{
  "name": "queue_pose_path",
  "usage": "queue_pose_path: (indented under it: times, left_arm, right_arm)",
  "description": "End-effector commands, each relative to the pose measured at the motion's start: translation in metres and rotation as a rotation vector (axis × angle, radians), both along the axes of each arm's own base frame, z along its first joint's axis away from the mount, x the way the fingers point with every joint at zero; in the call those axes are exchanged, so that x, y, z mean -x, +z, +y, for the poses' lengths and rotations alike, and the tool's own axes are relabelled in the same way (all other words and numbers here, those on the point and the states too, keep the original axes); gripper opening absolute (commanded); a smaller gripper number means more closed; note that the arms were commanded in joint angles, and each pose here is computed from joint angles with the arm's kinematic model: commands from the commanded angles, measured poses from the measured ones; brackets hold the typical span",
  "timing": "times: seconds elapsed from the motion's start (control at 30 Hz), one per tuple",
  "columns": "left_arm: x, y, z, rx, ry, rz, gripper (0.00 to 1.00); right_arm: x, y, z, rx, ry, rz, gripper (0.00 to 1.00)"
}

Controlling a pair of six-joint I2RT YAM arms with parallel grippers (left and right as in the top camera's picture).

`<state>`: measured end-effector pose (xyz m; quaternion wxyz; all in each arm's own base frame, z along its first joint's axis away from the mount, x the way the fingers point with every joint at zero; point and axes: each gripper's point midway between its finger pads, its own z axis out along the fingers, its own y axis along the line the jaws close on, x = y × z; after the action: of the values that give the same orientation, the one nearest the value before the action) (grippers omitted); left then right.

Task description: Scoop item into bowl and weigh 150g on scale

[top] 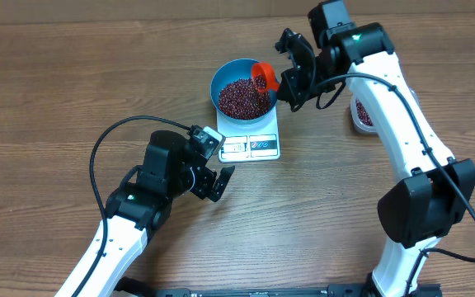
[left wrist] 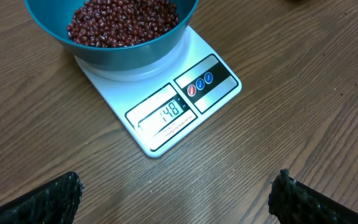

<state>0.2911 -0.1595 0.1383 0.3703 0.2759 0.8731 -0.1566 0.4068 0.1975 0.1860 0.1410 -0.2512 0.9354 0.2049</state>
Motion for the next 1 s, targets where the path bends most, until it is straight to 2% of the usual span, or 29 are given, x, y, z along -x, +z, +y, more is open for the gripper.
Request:
queue_pose_path:
  times: [0.0,0.2,0.97]
  left_arm:
    - [-0.004,0.008,-0.002,0.020,0.002,-0.009,0.99]
    - [-0.004,0.008,-0.002,0.020,0.002,-0.009,0.99]
    - [-0.004,0.008,-0.002,0.020,0.002,-0.009,1.00]
  right_arm:
    - [0.001,0.022,0.008,0.048,0.023,-0.097,0.04]
    - [-0.002,0.017,0.004,0.167,-0.008,-0.137,0.04]
    - [-0.005,0.015,-0.001,0.276,0.039,-0.199,0.04]
